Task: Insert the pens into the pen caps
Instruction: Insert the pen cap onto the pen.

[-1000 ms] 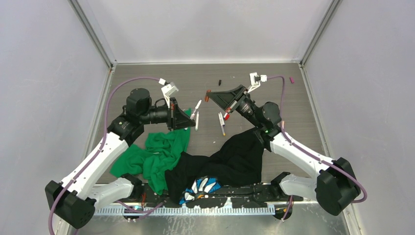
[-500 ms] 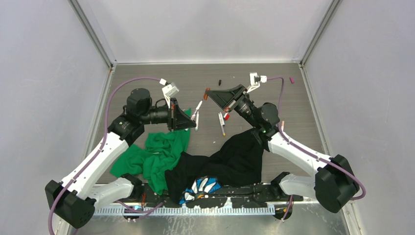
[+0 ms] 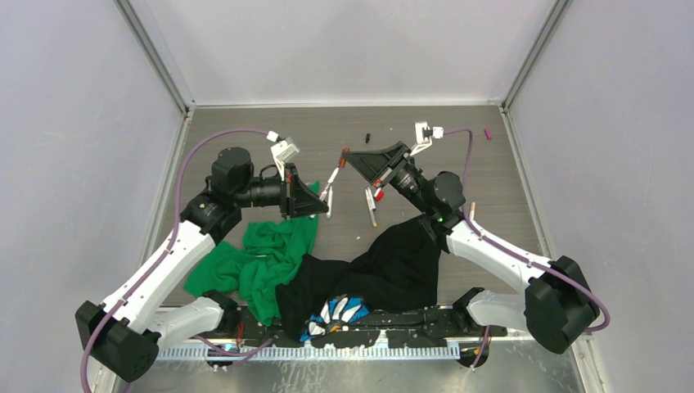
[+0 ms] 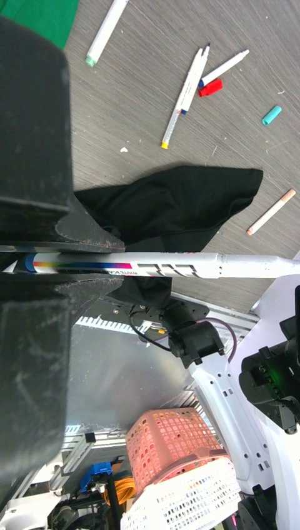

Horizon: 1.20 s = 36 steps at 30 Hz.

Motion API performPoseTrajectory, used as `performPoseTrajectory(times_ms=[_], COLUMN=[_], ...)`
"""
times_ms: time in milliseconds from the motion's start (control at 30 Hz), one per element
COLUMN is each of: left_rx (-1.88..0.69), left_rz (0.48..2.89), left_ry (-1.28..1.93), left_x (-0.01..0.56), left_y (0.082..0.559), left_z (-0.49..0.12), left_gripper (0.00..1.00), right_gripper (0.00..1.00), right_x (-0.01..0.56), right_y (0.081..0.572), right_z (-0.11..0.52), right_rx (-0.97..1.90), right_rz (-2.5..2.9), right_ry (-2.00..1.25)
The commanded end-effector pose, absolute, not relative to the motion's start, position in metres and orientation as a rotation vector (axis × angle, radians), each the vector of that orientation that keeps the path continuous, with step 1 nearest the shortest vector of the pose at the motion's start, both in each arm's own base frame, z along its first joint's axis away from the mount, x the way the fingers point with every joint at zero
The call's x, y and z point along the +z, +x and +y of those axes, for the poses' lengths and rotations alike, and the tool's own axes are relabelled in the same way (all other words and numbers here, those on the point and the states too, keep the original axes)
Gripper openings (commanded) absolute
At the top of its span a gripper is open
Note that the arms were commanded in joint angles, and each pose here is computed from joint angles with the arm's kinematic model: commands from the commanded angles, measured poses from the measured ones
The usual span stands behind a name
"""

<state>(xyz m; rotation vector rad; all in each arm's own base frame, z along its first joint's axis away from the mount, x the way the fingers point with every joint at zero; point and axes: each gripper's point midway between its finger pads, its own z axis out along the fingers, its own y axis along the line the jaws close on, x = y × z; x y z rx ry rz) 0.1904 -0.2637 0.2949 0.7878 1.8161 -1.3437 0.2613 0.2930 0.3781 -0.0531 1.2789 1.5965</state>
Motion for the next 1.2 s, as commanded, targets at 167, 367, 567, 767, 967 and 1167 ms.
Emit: performPoseTrajectory(times_ms=[167,367,567,767,967,1167], left_rx=[-1.370,-1.370,-1.371,-1.370,-1.366,-1.360], left_rz=[1.749,1.750,1.752,1.750,1.750,1.756], left_ry=[0.820,0.819,0.820,0.819,0.815,0.806], left_x=[0.307,0.306,0.306,0.307,0.307,0.306], left_y=[0.189,0.189,0.189,0.189,0.189,0.191], left_z=[-0.268,-0.269,-0.269,-0.269,-0.268,-0.268], left_gripper=[0.00,0.00,0.00,0.00,0.00,0.00], right_gripper=[0.01,0.01,0.01,0.01,0.01,0.01], right_x=[0.409,0.413,0.417,0.419,0.416,0.415], right_y=[0.257,0.258,0.256,0.255,0.254,0.252], right_z=[0.290,0.290,0.287,0.286,0.287,0.286], right_rx=[1.600,1.595,1.591,1.584,1.585,1.586], right_rz=[1.156,1.142,1.126,1.118,1.131,1.136], right_ry=[-0.082,-0.084,-0.081,-0.089,-0.091,-0.096])
